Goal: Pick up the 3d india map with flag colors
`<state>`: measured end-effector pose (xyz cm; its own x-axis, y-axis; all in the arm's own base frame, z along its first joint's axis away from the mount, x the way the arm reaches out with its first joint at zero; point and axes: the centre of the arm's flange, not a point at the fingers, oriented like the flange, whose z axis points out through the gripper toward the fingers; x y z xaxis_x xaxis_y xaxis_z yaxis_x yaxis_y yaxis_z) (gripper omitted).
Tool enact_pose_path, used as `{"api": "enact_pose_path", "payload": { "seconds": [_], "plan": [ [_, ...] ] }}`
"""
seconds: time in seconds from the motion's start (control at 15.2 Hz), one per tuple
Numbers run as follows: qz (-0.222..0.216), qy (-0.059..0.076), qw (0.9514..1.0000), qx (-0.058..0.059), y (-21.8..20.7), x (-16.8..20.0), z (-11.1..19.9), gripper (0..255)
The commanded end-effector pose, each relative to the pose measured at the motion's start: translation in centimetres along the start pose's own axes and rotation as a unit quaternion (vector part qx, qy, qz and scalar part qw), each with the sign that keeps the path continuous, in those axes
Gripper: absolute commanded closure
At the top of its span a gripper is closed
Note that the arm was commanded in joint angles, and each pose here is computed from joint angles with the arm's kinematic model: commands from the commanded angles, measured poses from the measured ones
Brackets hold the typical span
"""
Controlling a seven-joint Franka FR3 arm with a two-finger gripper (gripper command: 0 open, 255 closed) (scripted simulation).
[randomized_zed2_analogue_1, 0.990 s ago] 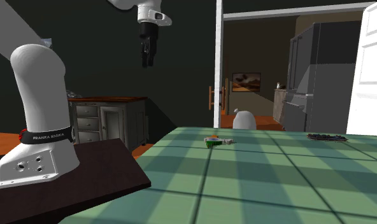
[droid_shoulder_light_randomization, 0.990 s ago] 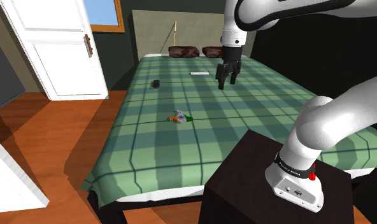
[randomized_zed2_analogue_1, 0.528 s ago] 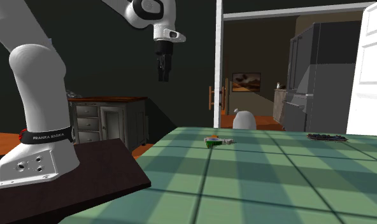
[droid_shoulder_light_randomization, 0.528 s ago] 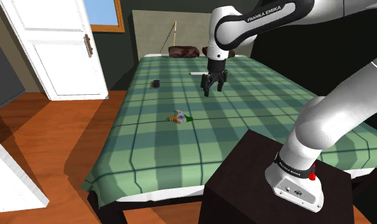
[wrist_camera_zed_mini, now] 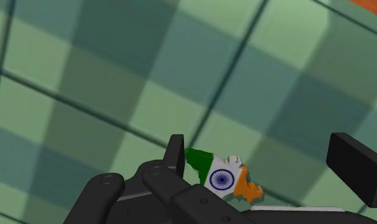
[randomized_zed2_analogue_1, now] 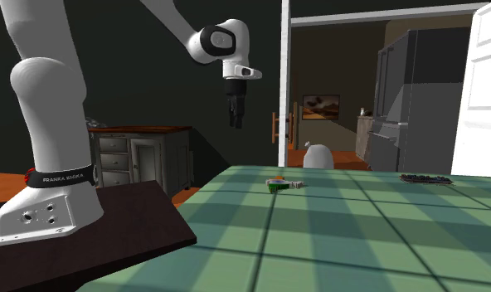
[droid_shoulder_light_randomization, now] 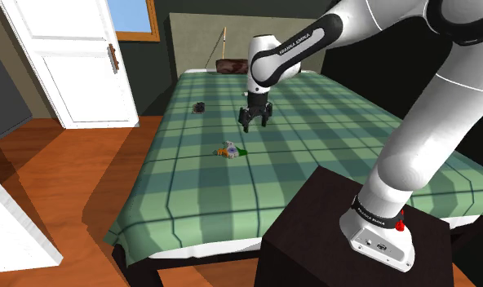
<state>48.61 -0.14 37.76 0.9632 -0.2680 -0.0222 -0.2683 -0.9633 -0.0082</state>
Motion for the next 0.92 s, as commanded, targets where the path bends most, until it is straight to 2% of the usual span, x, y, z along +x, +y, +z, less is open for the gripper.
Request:
{"api": "enact_pose_path", "payload": {
  "seconds": [0.0, 0.4, 0.86],
  "plan": [
    [0.014, 0.004, 0.9999, -0.001, 0.0, 1.6, 1.8, 0],
    [0.054, 0.015, 0.9984, -0.006, 0.0, 7.4, 6.8, 0],
    [0.101, 0.027, 0.9945, -0.011, 0.6, 14.3, 12.5, 0]
  ]
}}
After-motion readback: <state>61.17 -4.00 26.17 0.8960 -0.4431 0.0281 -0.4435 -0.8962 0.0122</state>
